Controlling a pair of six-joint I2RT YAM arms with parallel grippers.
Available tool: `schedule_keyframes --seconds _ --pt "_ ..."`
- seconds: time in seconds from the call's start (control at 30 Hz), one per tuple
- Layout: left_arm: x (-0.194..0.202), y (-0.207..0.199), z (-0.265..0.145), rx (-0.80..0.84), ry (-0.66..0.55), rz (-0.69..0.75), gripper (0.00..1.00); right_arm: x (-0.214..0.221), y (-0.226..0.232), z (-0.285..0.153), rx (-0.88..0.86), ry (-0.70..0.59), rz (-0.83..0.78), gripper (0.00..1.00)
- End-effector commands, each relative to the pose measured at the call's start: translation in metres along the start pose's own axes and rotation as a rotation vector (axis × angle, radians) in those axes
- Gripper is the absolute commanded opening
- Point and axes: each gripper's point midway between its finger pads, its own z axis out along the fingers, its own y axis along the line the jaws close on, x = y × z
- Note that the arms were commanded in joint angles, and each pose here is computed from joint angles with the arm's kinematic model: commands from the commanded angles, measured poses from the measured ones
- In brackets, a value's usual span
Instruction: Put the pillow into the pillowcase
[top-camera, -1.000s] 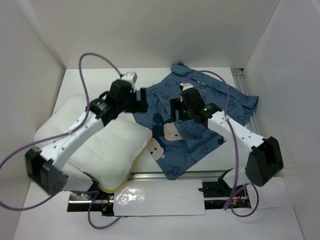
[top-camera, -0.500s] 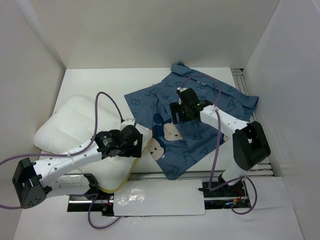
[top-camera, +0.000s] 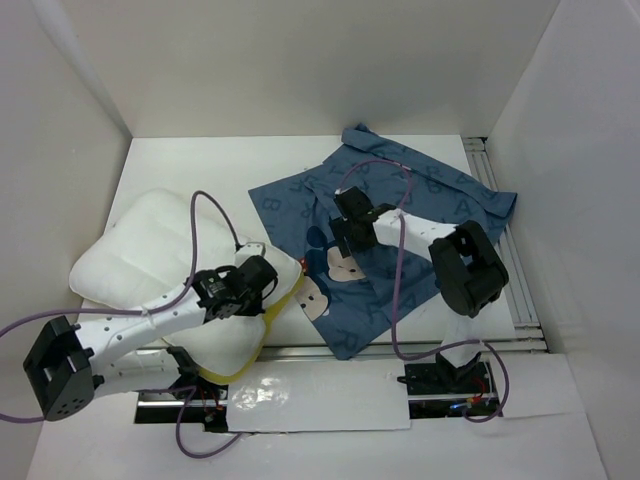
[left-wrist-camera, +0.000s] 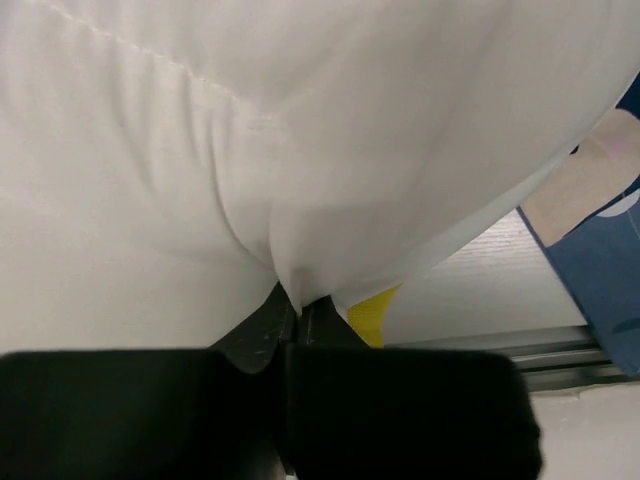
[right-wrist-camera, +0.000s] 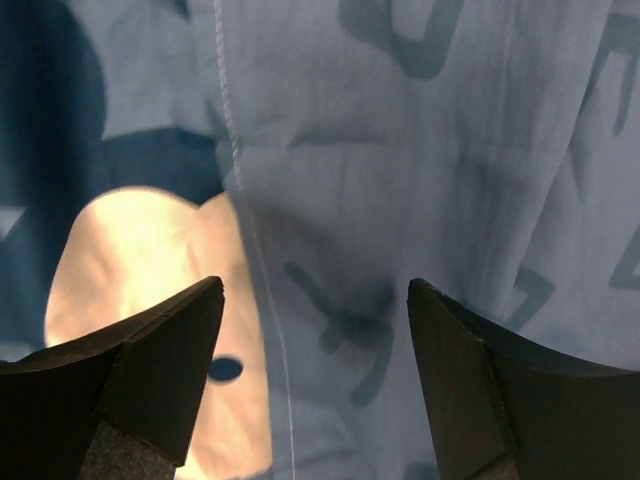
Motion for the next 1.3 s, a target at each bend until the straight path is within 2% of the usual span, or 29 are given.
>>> schedule_keyframes --seconds 0.0,0.07,0.1,0.2,0.3,0.53,0.6,0.8,0.97,1.07,1.17,1.27 --pt "-0.007 -0.009 -0.006 0.069 -0.046 -0.056 0.00 -0.039 -0.007 -0.002 0.050 -0.117 0.013 0.75" --pt "-0.022 -0.013 -0.019 0.132 -0.127 -0.055 0.00 -0.039 -0.018 0.003 0.071 -0.115 0.055 0.37" --pt "-0.027 -0.014 -0.019 0.134 -0.147 -0.044 0.00 -0.039 -0.017 0.003 0.070 -0.116 0.064 0.25" --pt "-0.051 -0.023 -0.041 0.231 -0.268 -0.025 0.00 -0.035 -0.028 0.004 0.094 -0.098 0.105 0.01" --pt "-0.067 -0.033 -0.057 0.303 -0.346 0.007 0.00 -0.039 -0.031 -0.005 0.079 -0.110 0.127 0.00" --pt "-0.088 -0.068 -0.077 0.400 -0.410 0.137 0.00 -0.071 -0.014 -0.054 -0.074 -0.235 0.148 0.00" --pt "-0.096 -0.076 -0.085 0.418 -0.432 0.148 0.00 -0.071 -0.004 -0.065 -0.149 -0.228 0.106 0.00" --pt "-0.114 -0.091 -0.091 0.443 -0.480 0.165 0.00 -0.069 -0.011 -0.067 -0.157 -0.200 0.138 0.01" --pt "-0.102 -0.111 -0.070 0.484 -0.422 0.193 0.00 -0.058 -0.020 -0.054 -0.129 -0.147 0.149 0.11" --pt "-0.082 -0.117 -0.041 0.467 -0.330 0.204 0.00 -0.053 -0.025 -0.049 -0.110 -0.125 0.155 0.11" --pt "-0.058 -0.112 -0.010 0.412 -0.240 0.198 0.00 -0.050 -0.035 -0.052 -0.079 -0.116 0.173 0.11" --pt "-0.042 -0.100 0.010 0.356 -0.179 0.164 0.00 -0.047 -0.042 -0.054 -0.061 -0.104 0.182 0.15"
